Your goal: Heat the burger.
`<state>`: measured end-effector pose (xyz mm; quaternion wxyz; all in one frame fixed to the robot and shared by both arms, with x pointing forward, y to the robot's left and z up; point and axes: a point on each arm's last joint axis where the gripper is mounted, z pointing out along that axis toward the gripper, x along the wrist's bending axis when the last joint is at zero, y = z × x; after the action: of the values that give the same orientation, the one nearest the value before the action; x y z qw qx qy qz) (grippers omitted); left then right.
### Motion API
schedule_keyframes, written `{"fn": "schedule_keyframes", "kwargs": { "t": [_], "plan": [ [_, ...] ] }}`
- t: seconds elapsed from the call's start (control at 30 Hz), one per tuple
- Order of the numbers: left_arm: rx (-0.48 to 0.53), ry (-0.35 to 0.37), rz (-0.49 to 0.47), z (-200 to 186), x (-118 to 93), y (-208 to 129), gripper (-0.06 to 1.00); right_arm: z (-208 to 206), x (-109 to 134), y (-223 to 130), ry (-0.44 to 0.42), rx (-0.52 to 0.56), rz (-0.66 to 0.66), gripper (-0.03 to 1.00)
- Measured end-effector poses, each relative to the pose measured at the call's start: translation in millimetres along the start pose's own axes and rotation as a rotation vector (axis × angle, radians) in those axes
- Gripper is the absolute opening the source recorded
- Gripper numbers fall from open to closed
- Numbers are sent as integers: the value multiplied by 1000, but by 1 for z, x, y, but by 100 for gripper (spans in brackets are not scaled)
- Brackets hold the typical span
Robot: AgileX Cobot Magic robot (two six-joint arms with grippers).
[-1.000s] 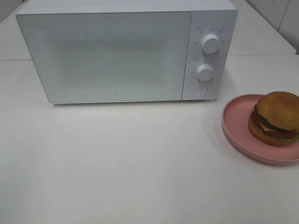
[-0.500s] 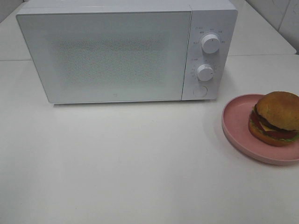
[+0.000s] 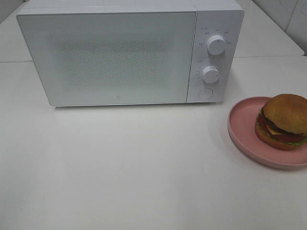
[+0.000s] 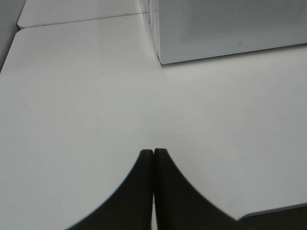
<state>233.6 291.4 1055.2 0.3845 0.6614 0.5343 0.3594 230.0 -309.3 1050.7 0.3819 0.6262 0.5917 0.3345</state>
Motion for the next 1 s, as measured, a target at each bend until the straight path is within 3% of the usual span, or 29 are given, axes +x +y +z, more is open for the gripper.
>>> {"fn": "schedule_keyframes", "kwargs": {
  "t": [1.0],
  "plan": [
    [-8, 4, 0, -1, 0, -1, 0, 0, 0, 0, 0, 0, 0, 68]
  ]
}}
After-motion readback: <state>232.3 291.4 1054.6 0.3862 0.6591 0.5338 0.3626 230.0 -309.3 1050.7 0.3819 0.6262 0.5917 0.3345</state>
